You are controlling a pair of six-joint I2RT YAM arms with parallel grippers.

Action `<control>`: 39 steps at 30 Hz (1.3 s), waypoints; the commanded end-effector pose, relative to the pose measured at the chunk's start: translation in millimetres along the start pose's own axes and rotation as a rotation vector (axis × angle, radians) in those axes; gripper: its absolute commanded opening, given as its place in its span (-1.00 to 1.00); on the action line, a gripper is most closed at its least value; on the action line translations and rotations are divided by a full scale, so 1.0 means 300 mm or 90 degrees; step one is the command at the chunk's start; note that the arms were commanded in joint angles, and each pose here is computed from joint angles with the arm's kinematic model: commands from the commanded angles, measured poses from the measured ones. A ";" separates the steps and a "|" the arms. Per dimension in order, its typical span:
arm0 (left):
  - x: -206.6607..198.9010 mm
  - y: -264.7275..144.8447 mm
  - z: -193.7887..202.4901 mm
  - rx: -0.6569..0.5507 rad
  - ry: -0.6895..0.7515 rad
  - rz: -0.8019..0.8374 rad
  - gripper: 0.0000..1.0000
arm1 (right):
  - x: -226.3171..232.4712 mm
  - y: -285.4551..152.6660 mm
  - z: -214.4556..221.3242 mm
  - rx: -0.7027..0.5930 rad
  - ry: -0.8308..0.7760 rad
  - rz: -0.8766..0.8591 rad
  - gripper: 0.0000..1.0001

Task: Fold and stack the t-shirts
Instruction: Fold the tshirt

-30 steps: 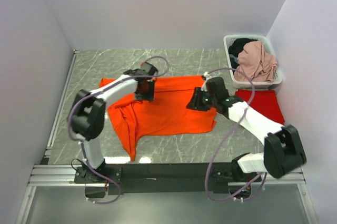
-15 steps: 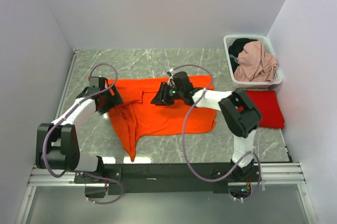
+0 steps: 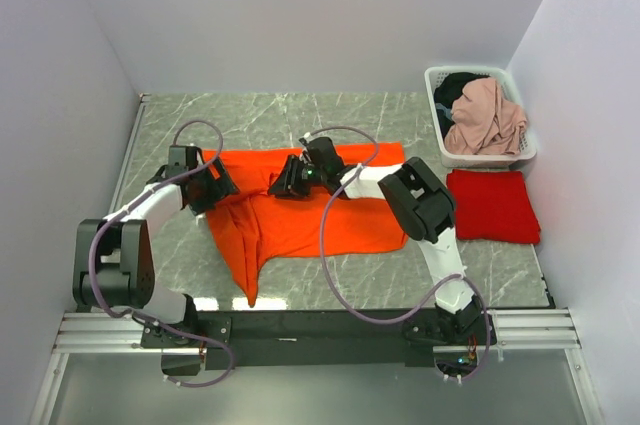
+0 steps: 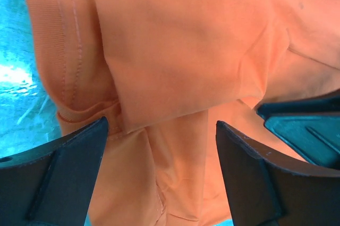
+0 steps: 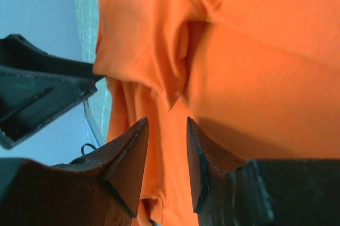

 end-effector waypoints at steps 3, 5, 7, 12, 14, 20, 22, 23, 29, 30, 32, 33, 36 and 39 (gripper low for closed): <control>-0.032 0.010 -0.065 -0.019 0.018 0.033 0.71 | 0.057 0.042 -0.042 -0.016 -0.012 -0.043 -0.20; -0.034 0.014 -0.066 -0.015 0.022 0.033 0.66 | 0.044 0.059 -0.040 -0.011 -0.008 -0.041 -0.22; -0.032 0.014 -0.061 -0.013 0.021 0.036 0.59 | 0.043 0.071 -0.043 -0.009 -0.009 -0.043 -0.24; -0.033 0.014 -0.051 -0.004 0.025 0.045 0.51 | 0.033 0.091 -0.045 -0.001 -0.004 -0.045 -0.26; -0.035 0.012 -0.052 -0.005 0.026 0.046 0.50 | 0.032 0.092 -0.045 0.000 -0.005 -0.045 -0.33; -0.039 0.002 -0.055 -0.008 0.026 0.046 0.32 | 0.048 0.074 -0.043 0.001 -0.019 -0.047 -0.62; -0.039 0.003 -0.054 -0.006 0.025 0.046 0.23 | 0.053 0.069 -0.043 0.001 -0.023 -0.045 -0.76; -0.038 0.003 -0.055 -0.005 0.023 0.046 0.18 | 0.051 0.069 -0.042 0.003 -0.023 -0.044 -0.80; -0.034 -0.001 -0.053 -0.003 0.022 0.037 -0.17 | 0.066 0.051 -0.043 0.000 -0.034 -0.039 -0.98; -0.035 -0.004 -0.058 -0.006 0.022 0.036 -0.24 | 0.072 0.047 -0.044 0.000 -0.037 -0.038 -0.99; -0.036 -0.011 -0.059 -0.006 0.027 0.033 -0.38 | 0.080 0.042 -0.047 0.002 -0.045 -0.032 -1.00; -0.037 -0.019 -0.069 -0.014 0.027 0.029 -0.45 | 0.084 0.038 -0.048 0.002 -0.054 -0.030 -1.00; -0.036 -0.034 -0.075 -0.014 0.027 0.017 -0.60 | 0.100 0.024 -0.052 0.002 -0.063 -0.023 -1.00; -0.043 -0.059 -0.079 -0.002 0.026 0.011 -0.70 | 0.108 0.012 -0.057 0.005 -0.074 -0.009 -1.00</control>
Point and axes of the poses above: each gripper's point midway between its finger pads, its own y axis out along the fingers, its own x axis along the line the jaws close on, z = x × y, the point moved 7 cm from there along -y, back along the fingers, and after that the axes turned 8 degrees about y, right-handed, at the moved point
